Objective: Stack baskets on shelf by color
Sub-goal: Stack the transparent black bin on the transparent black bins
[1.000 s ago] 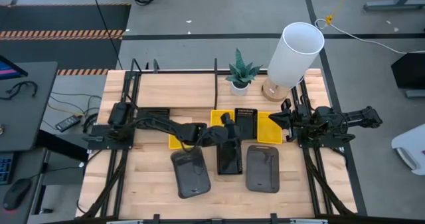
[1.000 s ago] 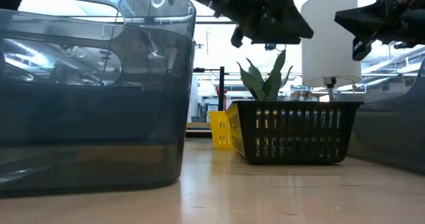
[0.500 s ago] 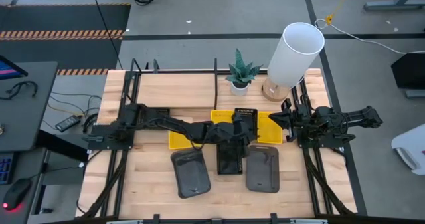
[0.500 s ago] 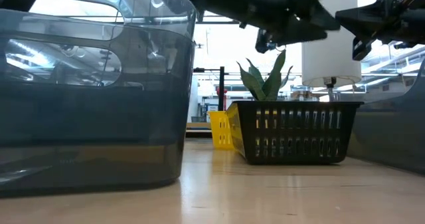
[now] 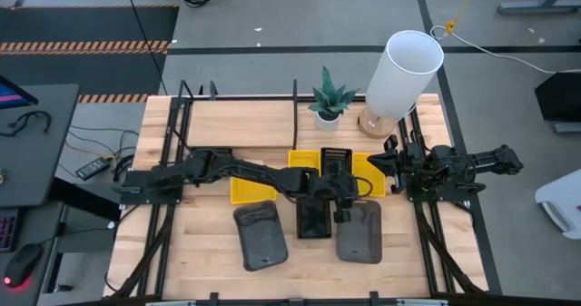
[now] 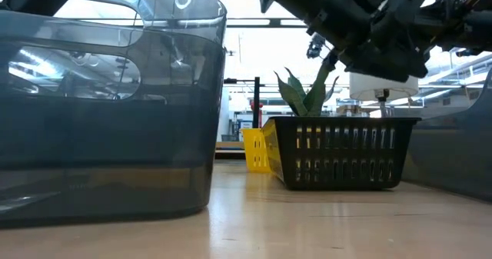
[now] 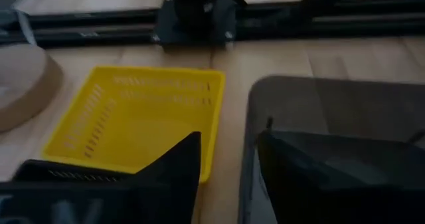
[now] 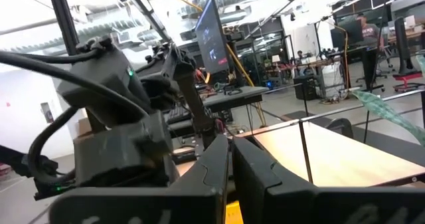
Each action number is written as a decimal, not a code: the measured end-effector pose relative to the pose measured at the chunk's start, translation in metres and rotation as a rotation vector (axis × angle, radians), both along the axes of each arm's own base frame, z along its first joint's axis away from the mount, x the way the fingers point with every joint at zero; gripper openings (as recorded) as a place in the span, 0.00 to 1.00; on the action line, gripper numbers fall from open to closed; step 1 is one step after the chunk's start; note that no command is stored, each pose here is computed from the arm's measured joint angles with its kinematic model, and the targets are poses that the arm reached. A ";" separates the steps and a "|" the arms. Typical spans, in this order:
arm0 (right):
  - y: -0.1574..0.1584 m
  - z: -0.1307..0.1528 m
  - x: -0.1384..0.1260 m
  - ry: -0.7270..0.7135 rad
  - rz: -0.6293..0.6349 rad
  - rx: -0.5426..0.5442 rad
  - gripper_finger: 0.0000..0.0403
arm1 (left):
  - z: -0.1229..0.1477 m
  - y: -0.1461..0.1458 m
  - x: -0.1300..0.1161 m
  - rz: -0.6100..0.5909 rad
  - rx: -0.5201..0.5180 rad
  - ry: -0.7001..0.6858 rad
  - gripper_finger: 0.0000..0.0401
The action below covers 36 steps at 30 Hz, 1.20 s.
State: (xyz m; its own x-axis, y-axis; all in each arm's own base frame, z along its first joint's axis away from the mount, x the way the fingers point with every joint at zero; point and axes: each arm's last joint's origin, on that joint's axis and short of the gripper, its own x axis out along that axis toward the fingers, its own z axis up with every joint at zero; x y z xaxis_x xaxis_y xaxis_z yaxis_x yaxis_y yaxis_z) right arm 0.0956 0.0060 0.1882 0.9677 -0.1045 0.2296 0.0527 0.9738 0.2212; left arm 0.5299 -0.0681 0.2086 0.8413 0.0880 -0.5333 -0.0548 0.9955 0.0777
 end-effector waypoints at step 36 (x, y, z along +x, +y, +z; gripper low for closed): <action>0.000 0.000 0.000 0.000 0.000 0.000 0.07 | -0.044 0.002 0.002 -0.039 0.030 0.151 0.20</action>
State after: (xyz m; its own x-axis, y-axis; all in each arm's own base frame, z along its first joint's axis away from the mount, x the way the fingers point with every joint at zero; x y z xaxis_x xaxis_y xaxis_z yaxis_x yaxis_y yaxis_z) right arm 0.0956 0.0060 0.1882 0.9676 -0.1046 0.2299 0.0527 0.9738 0.2213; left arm 0.5323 -0.0665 0.1643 0.7546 0.0741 -0.6520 -0.0012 0.9938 0.1115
